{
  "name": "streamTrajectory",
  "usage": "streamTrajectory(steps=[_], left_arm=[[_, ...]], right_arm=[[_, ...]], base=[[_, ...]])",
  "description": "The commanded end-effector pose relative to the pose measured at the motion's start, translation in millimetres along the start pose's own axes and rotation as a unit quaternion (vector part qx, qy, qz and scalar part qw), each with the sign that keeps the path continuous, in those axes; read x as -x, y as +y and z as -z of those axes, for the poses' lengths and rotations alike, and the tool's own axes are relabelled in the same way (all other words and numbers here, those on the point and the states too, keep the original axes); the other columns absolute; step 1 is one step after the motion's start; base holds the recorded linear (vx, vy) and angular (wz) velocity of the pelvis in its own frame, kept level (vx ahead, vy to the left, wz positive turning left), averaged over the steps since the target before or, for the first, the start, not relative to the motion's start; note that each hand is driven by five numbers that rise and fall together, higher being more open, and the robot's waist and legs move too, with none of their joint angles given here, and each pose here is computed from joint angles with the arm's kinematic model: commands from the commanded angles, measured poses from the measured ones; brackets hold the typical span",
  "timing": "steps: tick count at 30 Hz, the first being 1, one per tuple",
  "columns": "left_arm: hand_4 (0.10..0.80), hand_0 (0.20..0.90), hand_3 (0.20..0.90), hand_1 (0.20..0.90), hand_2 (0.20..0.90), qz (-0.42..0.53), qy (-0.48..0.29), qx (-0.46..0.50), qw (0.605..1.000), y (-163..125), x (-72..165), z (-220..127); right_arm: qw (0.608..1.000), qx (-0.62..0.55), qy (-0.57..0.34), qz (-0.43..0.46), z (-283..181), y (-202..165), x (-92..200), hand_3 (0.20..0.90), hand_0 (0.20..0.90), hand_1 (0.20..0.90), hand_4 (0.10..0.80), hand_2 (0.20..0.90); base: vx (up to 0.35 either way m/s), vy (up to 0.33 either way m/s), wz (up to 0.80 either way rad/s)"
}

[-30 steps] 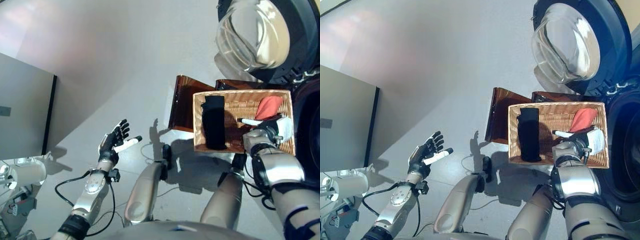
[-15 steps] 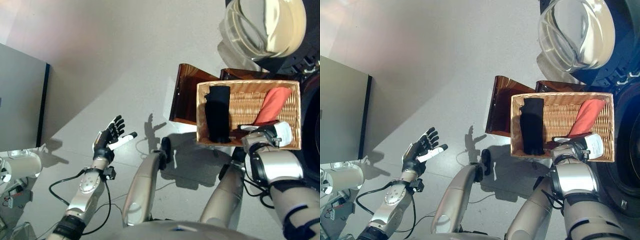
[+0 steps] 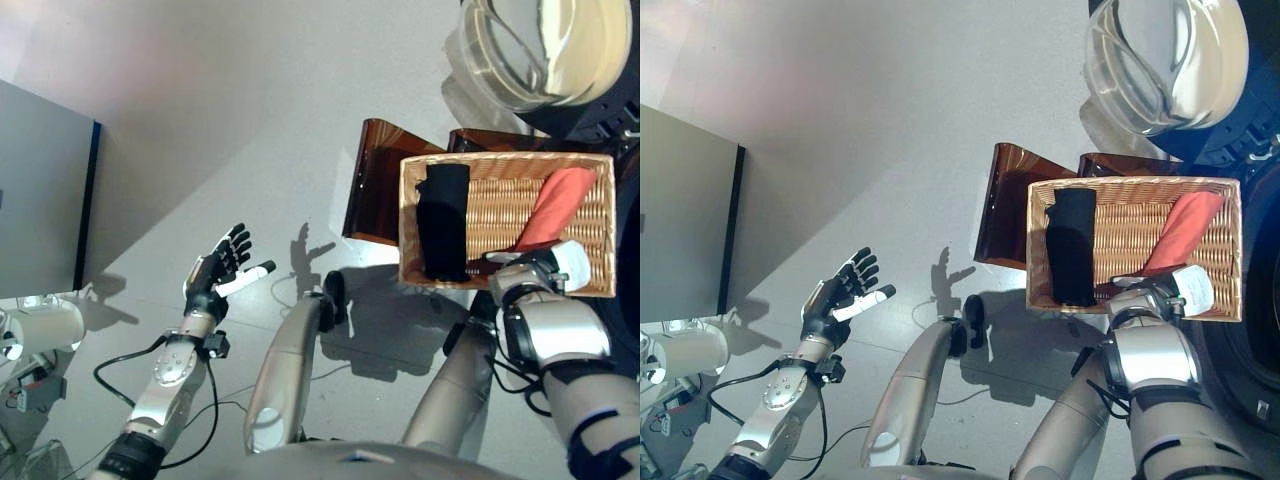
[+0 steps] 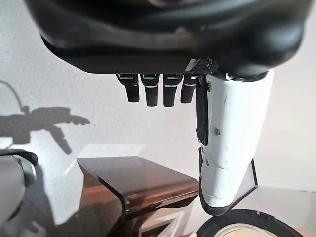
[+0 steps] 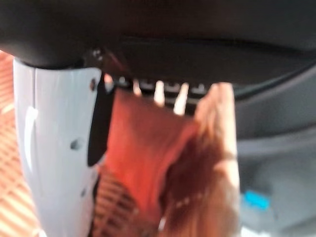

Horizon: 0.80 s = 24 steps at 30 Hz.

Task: Pick up the clothes and place them into the washing machine

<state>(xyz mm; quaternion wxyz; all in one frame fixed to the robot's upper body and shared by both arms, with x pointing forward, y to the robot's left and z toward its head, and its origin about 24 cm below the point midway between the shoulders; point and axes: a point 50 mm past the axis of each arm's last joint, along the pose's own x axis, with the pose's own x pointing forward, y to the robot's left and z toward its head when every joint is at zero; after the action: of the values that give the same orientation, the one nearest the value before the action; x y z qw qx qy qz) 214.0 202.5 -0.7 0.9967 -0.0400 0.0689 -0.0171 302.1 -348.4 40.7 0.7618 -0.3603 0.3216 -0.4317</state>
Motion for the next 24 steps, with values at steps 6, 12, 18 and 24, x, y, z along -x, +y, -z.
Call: streamTrajectory(steps=[6,12,18,24], left_arm=[[0.8,0.9,0.9,0.9,0.9,-0.028,-0.093,-0.014,0.995,24.4,3.4,-38.0],[0.8,0.9,0.9,0.9,0.9,-0.042,-0.088,-0.018,0.995,29.1,4.9,-36.8],[0.8,0.9,0.9,0.9,0.9,-0.047,-0.085,-0.023,0.995,33.1,5.5,-36.1],[0.8,0.9,0.9,0.9,0.9,-0.086,-0.088,-0.018,0.992,42.9,4.5,-32.9]], right_arm=[[0.999,0.024,-0.005,0.021,7.1,-21.6,-14.9,0.2,0.2,0.2,0.3,0.2],[1.0,0.01,-0.005,0.018,3.7,-19.6,-13.2,0.2,0.2,0.2,0.3,0.2],[0.999,-0.049,-0.015,0.017,-11.7,-18.9,-10.1,0.2,0.2,0.2,0.3,0.2],[0.98,-0.189,-0.066,-0.001,-15.0,-0.3,0.9,0.2,0.2,0.2,0.3,0.2]], base=[[-0.014,-0.003,0.03],[0.0,0.0,0.0],[0.0,0.0,0.0],[0.005,-0.014,-0.04]])
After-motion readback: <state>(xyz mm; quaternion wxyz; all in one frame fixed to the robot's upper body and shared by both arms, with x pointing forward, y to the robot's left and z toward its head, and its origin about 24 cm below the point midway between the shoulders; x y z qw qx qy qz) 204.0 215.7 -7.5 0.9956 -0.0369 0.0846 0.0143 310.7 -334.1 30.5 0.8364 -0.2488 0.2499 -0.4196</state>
